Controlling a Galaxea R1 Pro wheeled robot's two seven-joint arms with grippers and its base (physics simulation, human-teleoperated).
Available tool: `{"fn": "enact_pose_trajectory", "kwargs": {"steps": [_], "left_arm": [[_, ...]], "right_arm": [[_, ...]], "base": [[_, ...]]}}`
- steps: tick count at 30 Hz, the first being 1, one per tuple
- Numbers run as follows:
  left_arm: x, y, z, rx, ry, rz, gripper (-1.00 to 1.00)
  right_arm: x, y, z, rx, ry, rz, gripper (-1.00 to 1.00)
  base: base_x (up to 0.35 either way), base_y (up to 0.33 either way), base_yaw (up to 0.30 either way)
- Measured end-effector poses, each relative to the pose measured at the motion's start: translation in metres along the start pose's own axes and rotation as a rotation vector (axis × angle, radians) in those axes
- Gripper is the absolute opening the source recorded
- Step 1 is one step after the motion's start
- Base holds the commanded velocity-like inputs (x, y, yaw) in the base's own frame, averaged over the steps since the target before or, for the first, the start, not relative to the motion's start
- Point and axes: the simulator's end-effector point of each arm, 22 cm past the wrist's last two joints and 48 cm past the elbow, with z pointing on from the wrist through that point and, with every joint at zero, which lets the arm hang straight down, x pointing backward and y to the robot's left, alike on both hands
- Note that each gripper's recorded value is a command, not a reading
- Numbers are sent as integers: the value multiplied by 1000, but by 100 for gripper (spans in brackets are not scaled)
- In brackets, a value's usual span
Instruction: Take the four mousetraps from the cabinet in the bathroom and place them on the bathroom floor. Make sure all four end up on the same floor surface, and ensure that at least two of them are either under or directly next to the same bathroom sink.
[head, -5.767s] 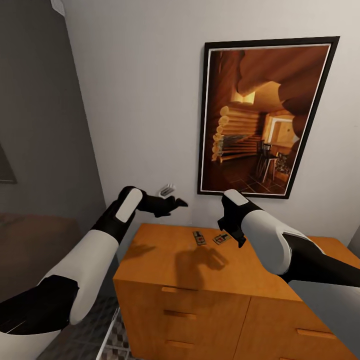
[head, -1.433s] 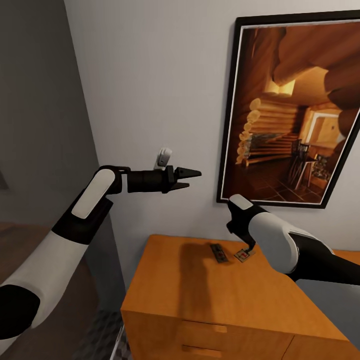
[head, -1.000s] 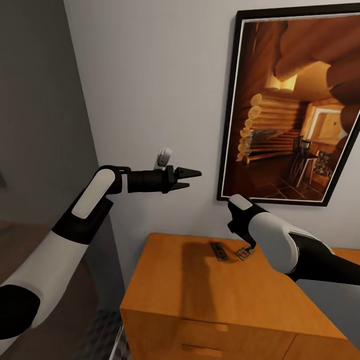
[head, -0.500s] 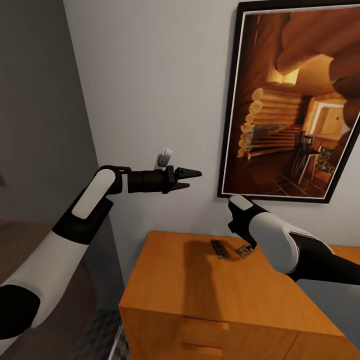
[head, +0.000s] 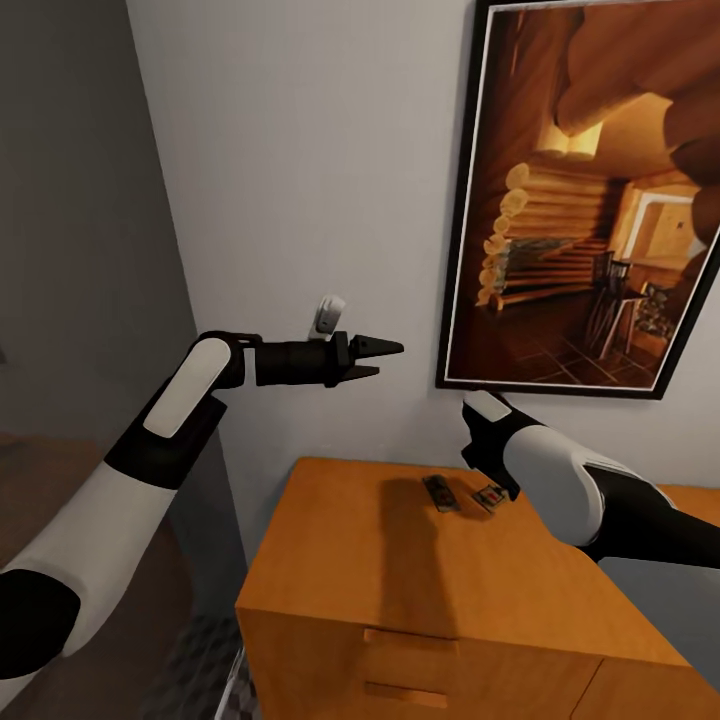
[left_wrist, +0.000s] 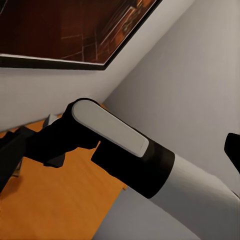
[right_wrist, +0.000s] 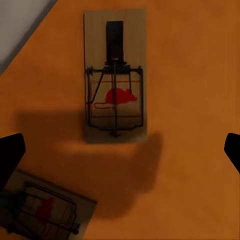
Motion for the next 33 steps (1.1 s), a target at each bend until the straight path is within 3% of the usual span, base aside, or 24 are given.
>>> {"fn": "enact_pose_trajectory", "kwargs": {"steps": [17,33], "left_arm": [[18,17,3,0,0,1,100],[18,16,2,1,0,1,100]], "right_arm": [[7,-3,24,6,0,3,100],[7,-3,24,6,-1,0,100]], "base": [[0,0,0],[0,0,0]]}}
